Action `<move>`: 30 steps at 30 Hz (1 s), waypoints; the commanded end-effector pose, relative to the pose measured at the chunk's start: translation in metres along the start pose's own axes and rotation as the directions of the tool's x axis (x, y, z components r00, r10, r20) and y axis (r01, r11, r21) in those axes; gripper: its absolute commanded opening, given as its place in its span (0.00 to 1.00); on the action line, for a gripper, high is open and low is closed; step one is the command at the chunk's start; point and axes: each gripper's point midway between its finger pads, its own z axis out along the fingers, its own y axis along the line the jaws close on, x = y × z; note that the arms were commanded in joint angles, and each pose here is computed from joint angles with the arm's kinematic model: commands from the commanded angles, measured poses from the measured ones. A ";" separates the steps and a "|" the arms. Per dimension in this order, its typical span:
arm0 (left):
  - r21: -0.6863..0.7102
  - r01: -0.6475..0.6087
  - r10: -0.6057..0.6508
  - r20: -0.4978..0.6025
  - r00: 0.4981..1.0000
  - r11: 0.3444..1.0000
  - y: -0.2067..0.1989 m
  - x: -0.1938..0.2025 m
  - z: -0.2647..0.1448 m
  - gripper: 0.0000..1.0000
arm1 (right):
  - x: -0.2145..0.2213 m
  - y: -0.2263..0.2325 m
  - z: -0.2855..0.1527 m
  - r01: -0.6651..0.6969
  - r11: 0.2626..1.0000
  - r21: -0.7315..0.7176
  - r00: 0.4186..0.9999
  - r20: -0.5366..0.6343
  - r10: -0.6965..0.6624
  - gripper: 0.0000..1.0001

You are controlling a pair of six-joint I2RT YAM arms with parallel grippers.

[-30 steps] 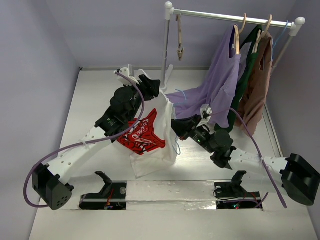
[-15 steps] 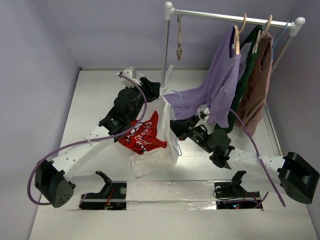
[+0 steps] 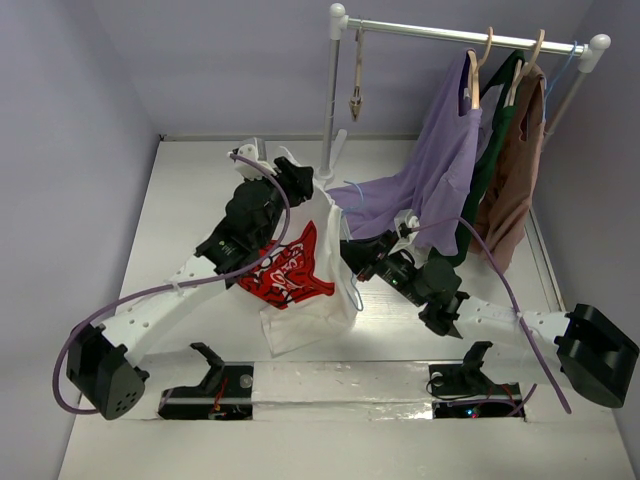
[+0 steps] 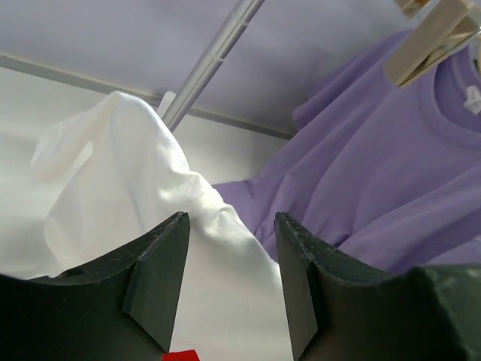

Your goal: Place the t-shirt on the hanger

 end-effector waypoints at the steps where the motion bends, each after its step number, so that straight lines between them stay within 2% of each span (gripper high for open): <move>1: 0.024 -0.007 0.006 0.024 1.000 1.000 -0.009 -0.007 0.009 0.45 | -0.030 0.010 0.008 0.021 0.999 -0.029 0.995 0.100 -0.018 0.00; 5: 0.033 -0.003 0.002 0.022 1.000 0.999 -0.010 -0.005 0.011 0.34 | -0.032 0.008 0.006 0.022 1.000 -0.016 0.994 0.105 -0.020 0.00; 8: 0.032 0.001 -0.002 0.016 1.000 0.999 -0.009 -0.002 0.010 0.17 | -0.033 0.007 0.007 0.023 1.000 -0.008 0.994 0.110 -0.022 0.00; 9: 0.035 0.003 -0.003 0.014 1.000 0.999 -0.009 -0.002 0.010 0.09 | -0.032 0.006 0.006 0.023 1.000 -0.007 0.994 0.108 -0.022 0.00; 11: 0.035 0.012 -0.012 0.008 1.000 0.999 -0.009 0.000 0.010 0.01 | -0.031 0.006 0.009 0.023 1.000 -0.004 0.994 0.104 -0.023 0.00; 19: 0.109 0.049 -0.041 -0.070 0.997 0.993 -0.019 0.021 0.001 0.00 | -0.030 -0.008 0.020 0.043 0.996 0.074 0.995 0.092 -0.050 0.00; 26: 0.255 0.073 -0.037 -0.142 0.989 0.964 -0.061 0.029 -0.028 0.00 | -0.036 -0.015 0.039 0.122 0.988 0.096 0.988 0.085 -0.130 0.00; 30: 0.358 0.053 0.013 -0.181 0.983 0.932 -0.089 0.024 -0.050 0.00 | -0.028 -0.015 0.049 0.124 0.991 0.047 0.990 0.058 -0.127 0.00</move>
